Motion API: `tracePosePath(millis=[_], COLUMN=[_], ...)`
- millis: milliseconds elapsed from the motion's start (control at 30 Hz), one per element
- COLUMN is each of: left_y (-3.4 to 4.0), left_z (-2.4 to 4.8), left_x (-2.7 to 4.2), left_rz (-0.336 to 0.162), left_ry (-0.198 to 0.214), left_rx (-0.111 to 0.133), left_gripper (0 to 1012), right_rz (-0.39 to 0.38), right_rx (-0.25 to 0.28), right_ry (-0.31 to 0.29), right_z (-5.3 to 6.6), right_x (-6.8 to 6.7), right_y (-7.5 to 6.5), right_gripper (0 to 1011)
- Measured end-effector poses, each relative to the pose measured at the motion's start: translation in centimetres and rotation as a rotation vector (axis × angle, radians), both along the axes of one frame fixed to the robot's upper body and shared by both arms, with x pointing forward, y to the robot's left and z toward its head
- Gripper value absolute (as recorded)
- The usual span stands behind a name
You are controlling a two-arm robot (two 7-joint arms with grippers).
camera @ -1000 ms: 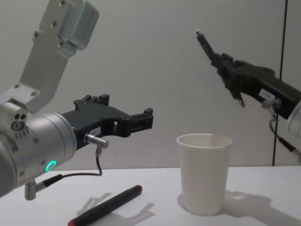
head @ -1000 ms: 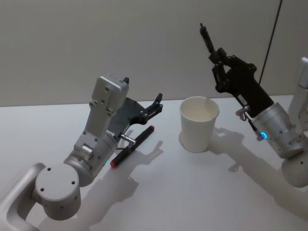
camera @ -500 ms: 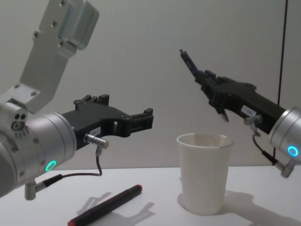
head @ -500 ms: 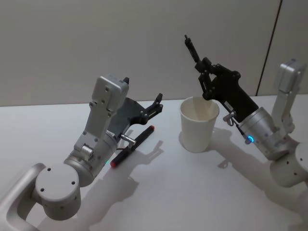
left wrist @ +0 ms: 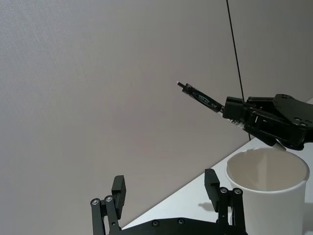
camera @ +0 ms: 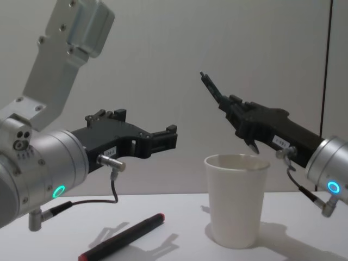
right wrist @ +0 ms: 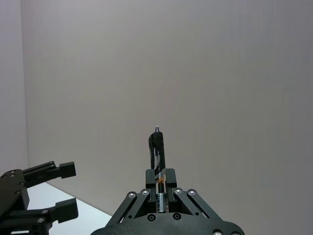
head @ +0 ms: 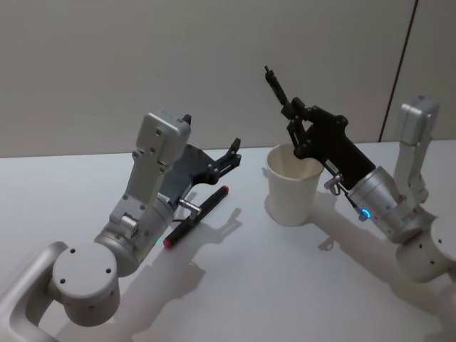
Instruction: Place the pen into the pen holder.
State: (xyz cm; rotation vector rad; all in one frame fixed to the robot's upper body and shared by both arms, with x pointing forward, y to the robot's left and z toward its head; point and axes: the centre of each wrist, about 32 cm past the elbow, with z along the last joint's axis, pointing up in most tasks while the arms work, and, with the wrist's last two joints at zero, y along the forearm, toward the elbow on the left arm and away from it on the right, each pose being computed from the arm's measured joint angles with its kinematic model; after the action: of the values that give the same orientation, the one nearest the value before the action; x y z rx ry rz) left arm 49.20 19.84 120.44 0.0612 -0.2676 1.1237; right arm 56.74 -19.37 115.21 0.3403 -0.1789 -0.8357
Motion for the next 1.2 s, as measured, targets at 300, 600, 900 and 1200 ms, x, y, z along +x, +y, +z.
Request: tracePosePath(millis=[300, 600, 900, 1200], left_y=[0.00, 0.00, 0.00, 0.00], left_z=[0.00, 0.00, 0.00, 0.00], left_x=[0.00, 0.00, 0.00, 0.00], left_rz=[0.000, 0.000, 0.000, 0.000], left_ry=[0.000, 0.000, 0.000, 0.000], left_rx=[0.000, 0.000, 0.000, 0.000], left_gripper=[1001, 1001, 1001, 1001], right_rz=[0.005, 0.006, 0.006, 0.006], right_rx=[-0.023, -0.032, -0.036, -0.039], right_ry=[0.013, 0.020, 0.022, 0.023], right_z=[-0.47, -0.68, -0.75, -0.80], right_x=[-0.30, -0.44, -0.50, -0.53], right_y=[0.02, 0.04, 0.04, 0.04], right_gripper=[110, 117, 340, 660])
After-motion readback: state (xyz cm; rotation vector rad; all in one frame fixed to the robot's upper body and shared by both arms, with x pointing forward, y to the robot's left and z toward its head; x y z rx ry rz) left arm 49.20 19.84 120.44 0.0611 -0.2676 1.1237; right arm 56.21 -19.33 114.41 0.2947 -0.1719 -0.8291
